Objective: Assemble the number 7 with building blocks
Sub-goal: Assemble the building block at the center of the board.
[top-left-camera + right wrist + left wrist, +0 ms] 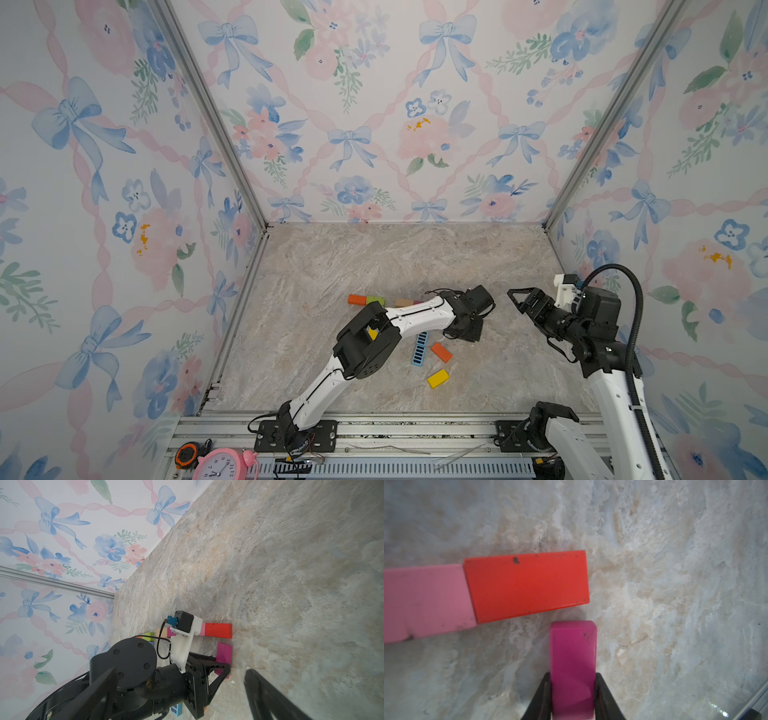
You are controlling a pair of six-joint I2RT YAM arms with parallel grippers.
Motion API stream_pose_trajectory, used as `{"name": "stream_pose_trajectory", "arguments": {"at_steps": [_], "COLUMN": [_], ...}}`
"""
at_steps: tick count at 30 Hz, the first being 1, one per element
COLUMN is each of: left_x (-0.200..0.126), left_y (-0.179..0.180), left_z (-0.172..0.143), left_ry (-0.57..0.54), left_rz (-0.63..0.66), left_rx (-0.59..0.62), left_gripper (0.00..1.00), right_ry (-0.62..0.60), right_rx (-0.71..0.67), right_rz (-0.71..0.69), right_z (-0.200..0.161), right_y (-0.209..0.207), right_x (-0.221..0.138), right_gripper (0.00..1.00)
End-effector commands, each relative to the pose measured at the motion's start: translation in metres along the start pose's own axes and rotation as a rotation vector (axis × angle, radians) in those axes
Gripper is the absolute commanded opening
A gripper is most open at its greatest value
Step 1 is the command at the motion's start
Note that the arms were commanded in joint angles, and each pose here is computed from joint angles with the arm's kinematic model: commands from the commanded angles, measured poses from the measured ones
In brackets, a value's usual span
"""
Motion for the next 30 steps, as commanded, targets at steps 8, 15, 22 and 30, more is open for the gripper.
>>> {"name": "stream_pose_trajectory", "arguments": {"at_steps": [8,15,22,30], "left_x": [0.024,0.022,0.019,0.006], "left_y": [0.018,0.018,0.016,0.011], "left_z": [-0.016,-0.016,-0.015,-0.009], "left_ry": [0.084,0.082,0.074,0.044], "left_rz": [0.071,0.074,0.071,0.066], "left_rx": [-0.011,-0.012,-0.005,0.006], "left_gripper": [0.13,0.36,0.52,0.56], "right_ry": [0.004,0.002,0.003,-0.001], "right_rx": [-0.025,-0.028,-0.026,-0.034], "right_rz": [0.005,0.002,-0.004,-0.015], "right_z": [-0.001,-0.001,-0.001,-0.001], "right_y": [0.003,0.003,0.002,0.002], "right_x": [0.000,-0.001,-0.001,-0.002], "right_gripper": [0.97,0.97,0.97,0.97]}}
Point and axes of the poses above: each gripper's point midway between its finger pads, its own x axis out along the fingers, its own y axis along the line the jaws close on, z = x × y, the point moved 8 cm from there along -x, back along the fingers, and after that the axes turned 14 degrees about x, right-handed, at the moved point
